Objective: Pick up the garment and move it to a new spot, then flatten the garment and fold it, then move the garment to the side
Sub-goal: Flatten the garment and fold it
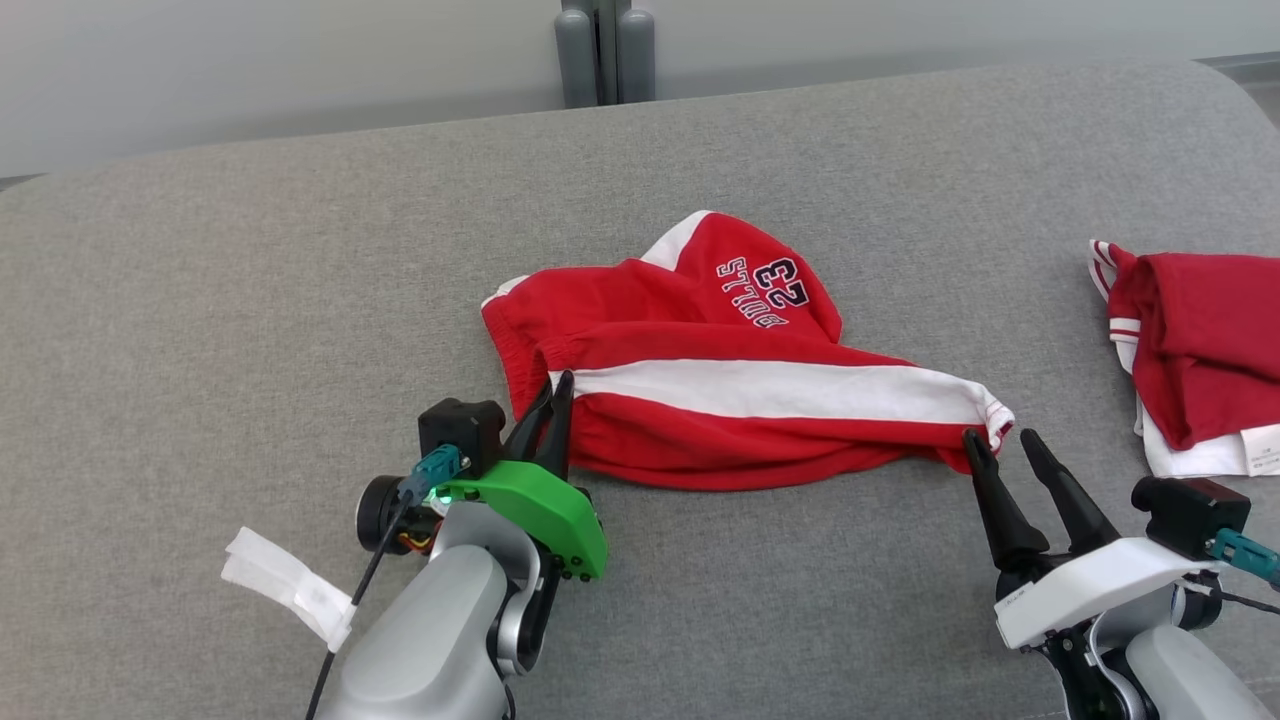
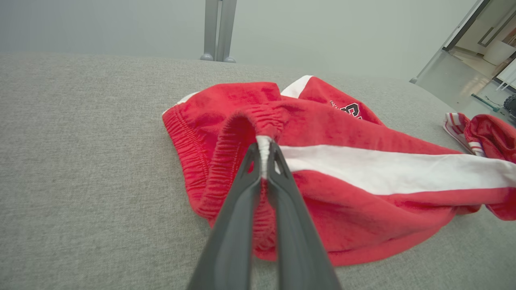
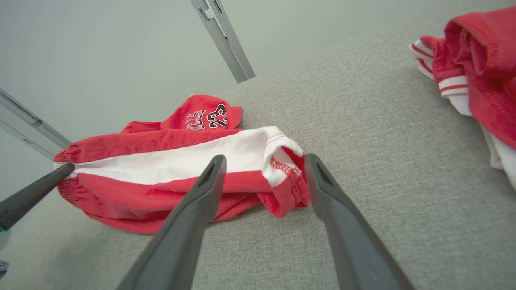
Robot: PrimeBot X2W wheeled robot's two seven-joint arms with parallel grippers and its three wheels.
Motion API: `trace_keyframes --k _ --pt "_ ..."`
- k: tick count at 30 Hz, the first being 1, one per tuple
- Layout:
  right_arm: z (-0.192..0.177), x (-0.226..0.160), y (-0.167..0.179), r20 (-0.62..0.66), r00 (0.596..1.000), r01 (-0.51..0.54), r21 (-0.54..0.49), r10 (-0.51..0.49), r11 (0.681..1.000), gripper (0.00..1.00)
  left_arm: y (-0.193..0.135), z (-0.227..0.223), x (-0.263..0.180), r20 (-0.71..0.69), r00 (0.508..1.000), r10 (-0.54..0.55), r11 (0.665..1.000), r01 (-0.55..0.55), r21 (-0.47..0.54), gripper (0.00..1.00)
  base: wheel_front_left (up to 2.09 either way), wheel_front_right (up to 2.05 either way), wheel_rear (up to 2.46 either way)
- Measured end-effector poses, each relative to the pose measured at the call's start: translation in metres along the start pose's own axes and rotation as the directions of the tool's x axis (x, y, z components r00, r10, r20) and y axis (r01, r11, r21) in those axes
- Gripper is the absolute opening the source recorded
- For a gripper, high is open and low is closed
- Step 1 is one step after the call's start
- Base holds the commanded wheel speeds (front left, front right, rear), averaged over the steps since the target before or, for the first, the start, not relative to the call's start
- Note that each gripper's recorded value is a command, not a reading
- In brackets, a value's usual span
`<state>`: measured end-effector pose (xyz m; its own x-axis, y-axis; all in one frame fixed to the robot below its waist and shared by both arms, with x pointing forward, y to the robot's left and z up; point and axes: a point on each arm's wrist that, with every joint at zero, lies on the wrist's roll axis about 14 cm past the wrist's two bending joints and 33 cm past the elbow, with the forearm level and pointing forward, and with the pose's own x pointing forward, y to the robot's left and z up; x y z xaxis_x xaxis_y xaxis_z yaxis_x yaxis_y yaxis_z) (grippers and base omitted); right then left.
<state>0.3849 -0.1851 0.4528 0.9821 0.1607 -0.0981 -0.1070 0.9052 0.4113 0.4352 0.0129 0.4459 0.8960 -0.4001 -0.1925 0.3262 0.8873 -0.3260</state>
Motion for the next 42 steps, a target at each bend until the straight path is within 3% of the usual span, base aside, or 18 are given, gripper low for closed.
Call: trace_keyframes --k 6,22,23,24,25,35,40,42 --pt "-0.009 0.009 0.003 -0.041 0.999 -0.009 0.071 0.012 0.997 1.00 -0.001 0.004 -0.004 0.015 1.000 0.002 1.000 -0.002 0.003 0.00 0.00 0.00 0.00" --pt "-0.003 0.022 0.006 -0.041 0.999 -0.027 0.122 0.032 0.992 1.00 -0.002 0.008 -0.007 0.030 1.000 0.003 1.000 -0.003 0.008 0.00 0.00 0.00 0.00" --pt "-0.001 0.023 0.007 -0.036 0.999 -0.028 0.126 0.033 0.992 0.88 -0.002 0.008 -0.007 0.031 1.000 0.002 1.000 -0.002 0.008 0.00 0.00 0.00 0.00" --pt "0.001 0.025 0.007 -0.031 0.999 -0.030 0.128 0.034 0.991 0.36 -0.002 0.008 -0.007 0.031 1.000 0.001 1.000 -0.001 0.009 0.00 0.00 0.00 0.00" --pt "0.003 0.026 0.006 -0.023 0.999 -0.029 0.131 0.032 0.991 0.00 -0.002 0.008 -0.007 0.033 0.999 0.001 1.000 -0.001 0.011 0.00 0.00 0.00 0.00" --pt "0.054 0.023 0.015 0.104 0.991 -0.090 0.038 0.086 0.995 0.00 0.004 0.041 -0.017 0.118 0.993 -0.007 1.000 0.004 0.030 0.00 0.00 0.00 0.00" --pt "0.115 0.019 0.028 0.231 0.957 -0.144 -0.144 0.175 0.979 0.00 -0.003 0.089 -0.021 0.219 0.973 -0.072 0.994 0.051 0.101 0.00 0.00 0.00 0.00" --pt "0.146 0.016 0.042 0.303 0.926 -0.164 -0.213 0.225 0.963 0.00 -0.007 0.115 -0.024 0.264 0.959 -0.106 0.986 0.067 0.154 0.00 0.00 0.00 0.00"
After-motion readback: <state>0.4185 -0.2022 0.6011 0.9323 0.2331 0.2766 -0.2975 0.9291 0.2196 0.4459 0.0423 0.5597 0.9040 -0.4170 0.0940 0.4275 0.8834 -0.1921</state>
